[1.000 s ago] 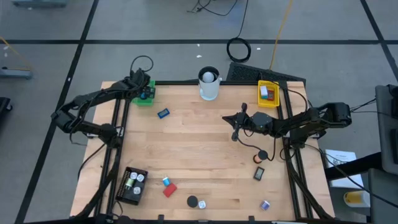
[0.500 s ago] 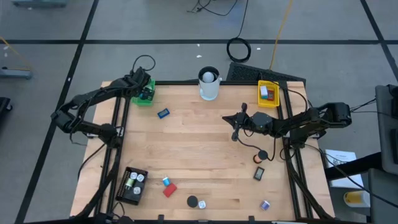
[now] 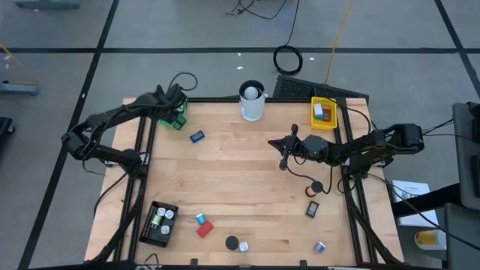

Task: Pick & Place Office items
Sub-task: Put the blue hourglass timer into the green bin

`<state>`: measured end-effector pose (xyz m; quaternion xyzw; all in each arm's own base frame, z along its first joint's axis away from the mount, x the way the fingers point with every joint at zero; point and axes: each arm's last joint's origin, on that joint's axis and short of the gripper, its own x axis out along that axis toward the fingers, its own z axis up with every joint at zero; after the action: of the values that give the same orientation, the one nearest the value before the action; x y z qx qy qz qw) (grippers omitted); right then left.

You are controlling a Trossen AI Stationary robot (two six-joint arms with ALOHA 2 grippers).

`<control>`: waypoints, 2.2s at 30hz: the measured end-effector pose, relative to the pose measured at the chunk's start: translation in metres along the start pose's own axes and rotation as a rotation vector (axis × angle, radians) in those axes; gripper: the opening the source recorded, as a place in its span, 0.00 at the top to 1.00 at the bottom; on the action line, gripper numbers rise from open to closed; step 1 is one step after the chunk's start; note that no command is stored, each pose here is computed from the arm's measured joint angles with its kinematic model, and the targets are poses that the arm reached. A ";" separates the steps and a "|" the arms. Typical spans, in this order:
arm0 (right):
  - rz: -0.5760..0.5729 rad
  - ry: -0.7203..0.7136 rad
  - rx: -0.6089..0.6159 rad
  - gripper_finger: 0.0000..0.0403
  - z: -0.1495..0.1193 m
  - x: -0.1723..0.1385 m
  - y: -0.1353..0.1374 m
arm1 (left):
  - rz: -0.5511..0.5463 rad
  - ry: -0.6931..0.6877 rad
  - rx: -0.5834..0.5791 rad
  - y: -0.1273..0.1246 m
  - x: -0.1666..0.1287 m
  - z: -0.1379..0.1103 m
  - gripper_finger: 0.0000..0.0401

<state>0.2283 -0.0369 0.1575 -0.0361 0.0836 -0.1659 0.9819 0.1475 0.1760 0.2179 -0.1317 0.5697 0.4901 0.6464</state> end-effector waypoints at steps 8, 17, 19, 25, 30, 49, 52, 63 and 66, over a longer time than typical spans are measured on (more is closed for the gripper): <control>0.001 0.000 0.000 0.99 0.000 0.000 0.000 | -0.181 -0.023 0.021 -0.008 -0.001 0.002 0.98; 0.001 0.000 0.000 0.99 0.000 0.000 0.000 | -0.193 -0.022 -0.102 0.014 0.008 0.005 0.99; 0.001 0.000 0.000 0.99 0.000 0.000 0.000 | -0.201 -0.033 -0.100 0.013 0.008 0.006 0.99; 0.001 0.000 0.000 0.99 0.000 0.000 0.000 | -0.182 0.028 -0.060 0.001 0.025 0.010 0.99; 0.001 0.000 0.000 0.99 0.000 0.000 0.000 | -0.077 0.061 -0.041 -0.007 0.045 0.016 0.99; 0.001 0.005 0.000 0.99 0.000 0.000 0.000 | 0.008 0.029 -0.112 -0.004 0.053 0.021 0.99; 0.001 0.007 -0.001 0.99 -0.001 0.000 0.000 | 0.023 0.031 -0.115 -0.002 0.053 0.021 0.99; 0.001 0.007 -0.001 0.99 -0.001 0.000 0.000 | 0.008 0.086 -0.034 -0.010 0.047 0.014 0.99; 0.001 0.007 0.001 0.99 -0.001 0.000 0.000 | 0.018 0.070 -0.030 -0.011 0.047 0.015 0.99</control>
<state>0.2281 -0.0368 0.1567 -0.0352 0.0870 -0.1654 0.9817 0.1594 0.2044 0.1776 -0.1531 0.5859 0.4995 0.6195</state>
